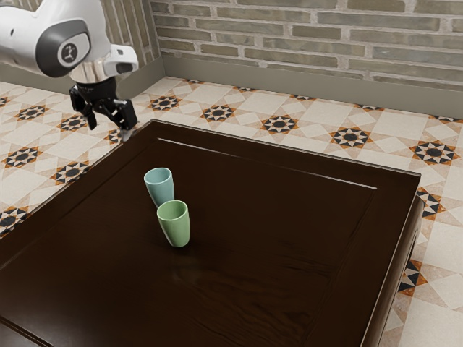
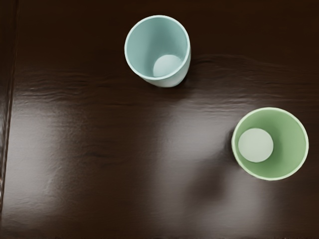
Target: Place the right cup onto the left cup
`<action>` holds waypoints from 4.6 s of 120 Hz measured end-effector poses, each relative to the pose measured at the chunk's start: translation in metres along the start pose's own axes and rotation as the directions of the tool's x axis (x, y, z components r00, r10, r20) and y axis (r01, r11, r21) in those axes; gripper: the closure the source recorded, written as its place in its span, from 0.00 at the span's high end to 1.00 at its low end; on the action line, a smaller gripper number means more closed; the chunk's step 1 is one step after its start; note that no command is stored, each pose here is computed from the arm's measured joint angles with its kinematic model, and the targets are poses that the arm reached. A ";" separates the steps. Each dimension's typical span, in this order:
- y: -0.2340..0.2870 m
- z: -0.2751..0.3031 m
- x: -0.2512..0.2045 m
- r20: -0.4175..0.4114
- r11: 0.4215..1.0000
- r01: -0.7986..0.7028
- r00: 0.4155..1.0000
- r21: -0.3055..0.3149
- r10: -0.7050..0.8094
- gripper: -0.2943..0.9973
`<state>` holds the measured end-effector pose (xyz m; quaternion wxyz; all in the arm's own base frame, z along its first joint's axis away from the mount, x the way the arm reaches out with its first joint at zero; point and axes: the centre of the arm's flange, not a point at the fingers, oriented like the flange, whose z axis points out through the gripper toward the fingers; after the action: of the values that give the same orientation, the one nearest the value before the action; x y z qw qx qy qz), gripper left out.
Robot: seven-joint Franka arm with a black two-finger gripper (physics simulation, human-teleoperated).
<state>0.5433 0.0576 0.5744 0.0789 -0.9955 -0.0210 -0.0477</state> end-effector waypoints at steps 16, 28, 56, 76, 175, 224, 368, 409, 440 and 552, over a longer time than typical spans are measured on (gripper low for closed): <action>0.010 0.005 -0.006 0.036 1.000 -0.008 0.999 -0.004 0.008 0.77; 0.033 0.027 -0.013 0.091 0.999 -0.037 0.995 -0.021 0.039 0.77; 0.058 0.113 -0.036 0.219 0.996 0.003 0.976 -0.088 0.016 0.77; 0.070 0.162 -0.025 0.226 0.994 0.049 0.974 -0.094 -0.026 0.77; 0.060 0.244 0.031 0.134 0.971 0.225 0.968 -0.085 -0.212 0.77; 0.070 0.250 0.035 0.114 0.970 0.223 0.971 -0.093 -0.212 0.32; -0.074 0.154 0.120 0.127 0.914 0.384 0.921 -0.130 -0.369 0.16; -0.070 0.173 0.139 0.147 0.927 0.336 0.938 -0.164 -0.314 0.16; -0.078 0.184 0.138 0.158 0.930 0.329 0.939 -0.166 -0.304 0.16; -0.020 0.074 0.088 0.063 0.971 0.184 0.982 -0.153 -0.176 0.70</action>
<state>0.6370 0.0925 0.5138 -0.0053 -0.9935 -0.1094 -0.0317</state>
